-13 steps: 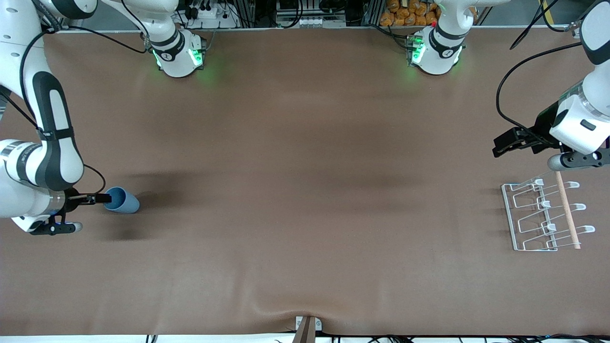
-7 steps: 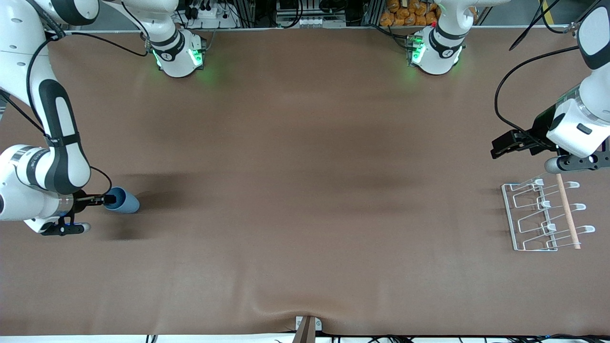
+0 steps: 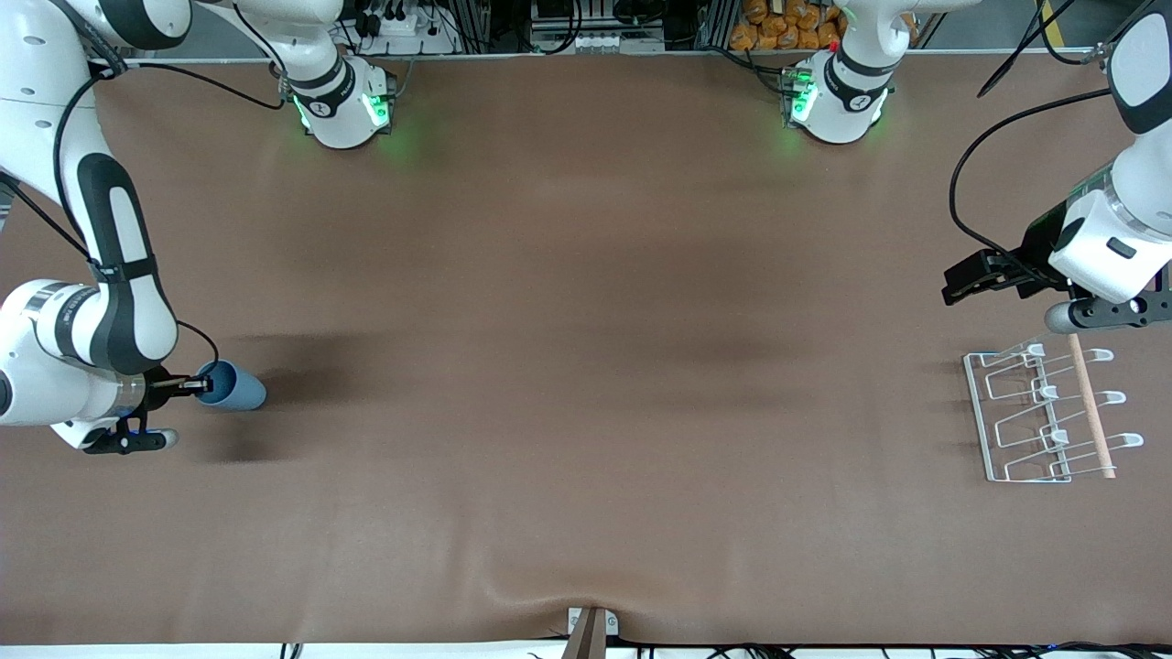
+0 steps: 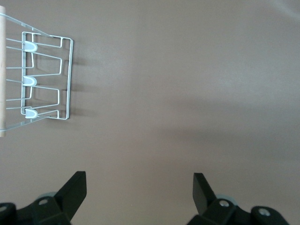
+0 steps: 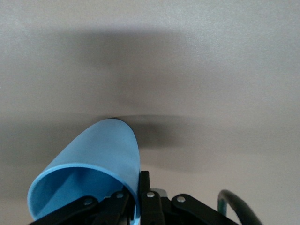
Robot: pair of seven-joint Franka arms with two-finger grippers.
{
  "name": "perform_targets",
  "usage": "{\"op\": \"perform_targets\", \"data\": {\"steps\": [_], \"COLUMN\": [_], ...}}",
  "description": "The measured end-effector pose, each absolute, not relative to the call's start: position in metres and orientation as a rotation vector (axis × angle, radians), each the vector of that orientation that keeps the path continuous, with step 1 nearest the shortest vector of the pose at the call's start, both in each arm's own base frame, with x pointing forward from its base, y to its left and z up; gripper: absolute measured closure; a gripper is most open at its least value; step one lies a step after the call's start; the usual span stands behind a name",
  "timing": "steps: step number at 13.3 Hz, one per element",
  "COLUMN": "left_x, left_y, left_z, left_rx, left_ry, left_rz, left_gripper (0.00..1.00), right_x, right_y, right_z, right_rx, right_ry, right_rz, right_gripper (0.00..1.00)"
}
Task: Transfer cup to left arm and place on rack
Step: 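Close the right gripper on the blue cup's rim, then lift the cup with the right gripper while the left gripper approaches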
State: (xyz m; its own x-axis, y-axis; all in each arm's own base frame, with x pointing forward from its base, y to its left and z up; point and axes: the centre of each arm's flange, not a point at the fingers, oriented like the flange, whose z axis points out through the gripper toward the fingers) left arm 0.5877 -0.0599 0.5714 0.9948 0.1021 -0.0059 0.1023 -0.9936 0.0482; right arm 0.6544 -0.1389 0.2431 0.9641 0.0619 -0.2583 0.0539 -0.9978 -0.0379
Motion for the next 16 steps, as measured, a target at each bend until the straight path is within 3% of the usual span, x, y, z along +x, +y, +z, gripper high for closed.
{"op": "perform_targets", "data": {"steps": [8, 13, 16], "left_x": [0.591, 0.591, 0.587], "left_y": [-0.058, -0.081, -0.099], "left_z": [0.570, 0.575, 0.582], "left_rx": [2.850, 2.595, 2.355], "left_ry": [0.267, 0.668, 0.918], "left_rz": [-0.060, -0.198, -0.399], "left_gripper": [0.00, 0.00, 0.00], "right_x": [0.675, 0.675, 0.669], "right_y": [-0.036, 0.060, 0.143], "right_z": [0.353, 0.368, 0.377], "right_rx": [-2.946, -2.607, -2.408], "right_ry": [-0.222, -0.156, -0.134], "right_rz": [0.221, 0.169, 0.183], "right_gripper": [0.94, 0.94, 0.94]}}
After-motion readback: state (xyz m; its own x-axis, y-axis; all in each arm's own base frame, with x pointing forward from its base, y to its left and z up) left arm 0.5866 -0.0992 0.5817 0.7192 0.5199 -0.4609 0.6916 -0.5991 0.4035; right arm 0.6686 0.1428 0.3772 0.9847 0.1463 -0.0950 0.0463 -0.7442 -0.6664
